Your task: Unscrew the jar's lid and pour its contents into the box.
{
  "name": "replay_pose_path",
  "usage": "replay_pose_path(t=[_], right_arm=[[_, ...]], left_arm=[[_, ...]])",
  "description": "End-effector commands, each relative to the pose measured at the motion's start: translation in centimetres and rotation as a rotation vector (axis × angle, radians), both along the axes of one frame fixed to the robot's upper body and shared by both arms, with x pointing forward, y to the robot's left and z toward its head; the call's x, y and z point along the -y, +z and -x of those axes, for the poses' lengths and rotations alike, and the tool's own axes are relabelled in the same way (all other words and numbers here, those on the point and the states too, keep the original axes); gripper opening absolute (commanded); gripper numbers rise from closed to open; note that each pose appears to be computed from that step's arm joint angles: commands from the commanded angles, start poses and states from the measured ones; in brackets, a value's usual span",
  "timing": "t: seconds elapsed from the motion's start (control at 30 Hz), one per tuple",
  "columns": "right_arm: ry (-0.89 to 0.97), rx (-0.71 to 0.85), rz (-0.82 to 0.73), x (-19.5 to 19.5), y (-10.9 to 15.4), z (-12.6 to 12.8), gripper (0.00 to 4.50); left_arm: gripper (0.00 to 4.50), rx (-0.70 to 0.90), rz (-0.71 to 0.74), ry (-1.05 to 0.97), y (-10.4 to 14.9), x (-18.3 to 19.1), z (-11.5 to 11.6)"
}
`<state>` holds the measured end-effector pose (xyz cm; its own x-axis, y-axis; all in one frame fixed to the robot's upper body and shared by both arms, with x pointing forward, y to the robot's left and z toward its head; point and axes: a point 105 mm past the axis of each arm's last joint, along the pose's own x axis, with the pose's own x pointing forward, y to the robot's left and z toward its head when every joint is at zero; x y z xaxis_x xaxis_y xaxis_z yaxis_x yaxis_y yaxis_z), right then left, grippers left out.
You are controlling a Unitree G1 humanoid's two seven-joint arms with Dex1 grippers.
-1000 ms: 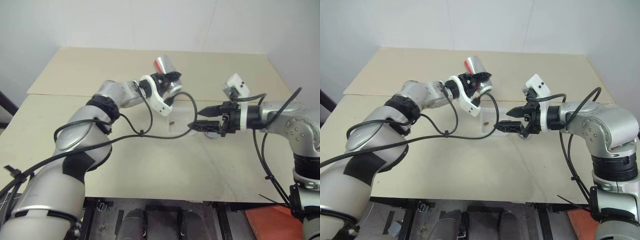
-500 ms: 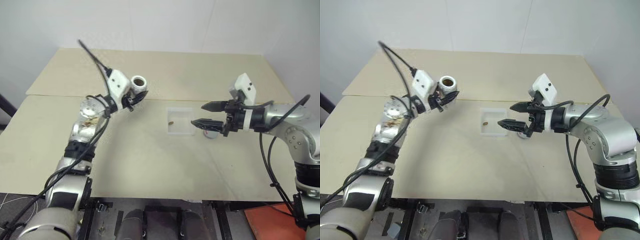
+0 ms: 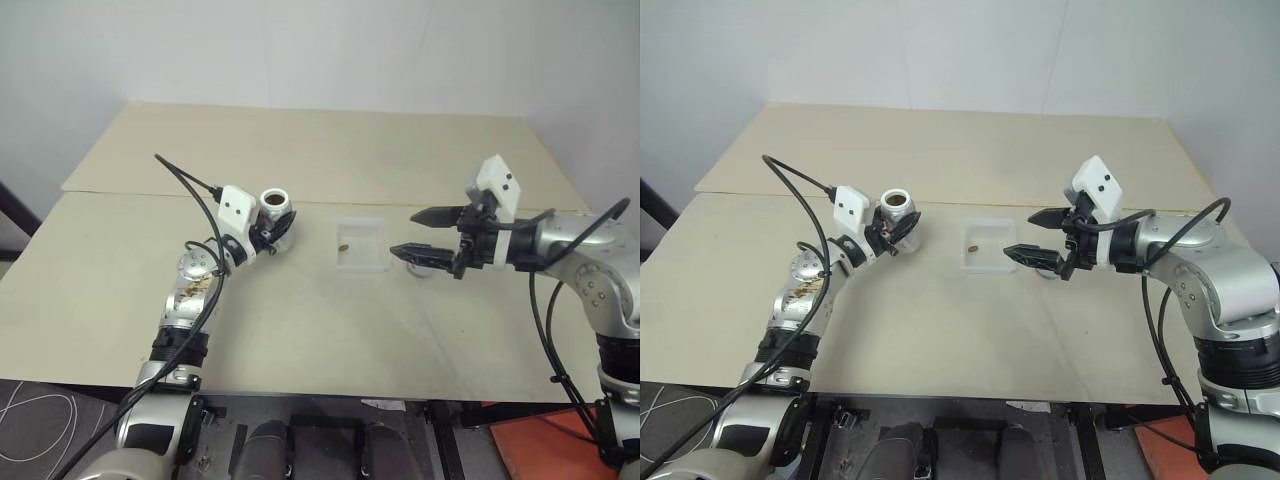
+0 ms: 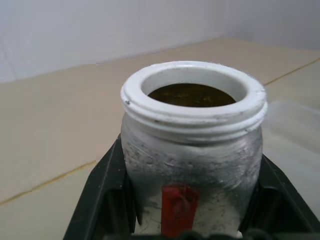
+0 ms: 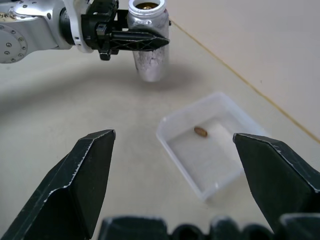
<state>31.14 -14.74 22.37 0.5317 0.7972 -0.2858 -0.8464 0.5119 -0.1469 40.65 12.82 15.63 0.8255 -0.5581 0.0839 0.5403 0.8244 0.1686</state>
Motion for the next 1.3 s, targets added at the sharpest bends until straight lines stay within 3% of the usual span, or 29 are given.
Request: replay_pose_path(t=[0.03,0.23,0.5,0.67,0.8,0.97,1.13,1.3], right_arm=[[0.016,0.073,-0.001,0.1,1.7,0.8,4.45],[0.012,0.068,-0.009,0.0,1.8,1.0,4.45],[0.016,0.052,-0.019,-0.3,1.2,1.3,4.5],[0.013,0.043,-0.019,-0.4,0.4,1.3,4.5],[0.016,0.03,-0.004,-0.1,-0.5,1.2,4.5],[0.039,0.079,0.021,-0.9,-0.7,1.2,4.5],[0.058,0.119,-0.011,-1.7,-0.3,1.1,4.5],[0.069,0.14,-0.029,-2.7,0.0,1.0,4.5]], left_arm=[[2.02,0.05,-0.011,-0.006,0.9,0.5,-0.2],[2.02,0.016,-0.024,0.013,-0.4,0.1,-0.6],[4.48,0.015,-0.054,-0.005,-0.3,-1.3,1.0],[4.48,0.002,-0.126,-0.099,1.1,-4.3,4.8],[4.48,-0.02,-0.235,-0.226,3.2,-8.3,10.5],[4.48,-0.046,-0.238,-0.235,6.5,-12.2,14.9],[4.48,-0.059,-0.236,-0.17,7.4,-13.6,16.2],[4.48,-0.065,-0.23,-0.164,7.4,-12.1,17.0]])
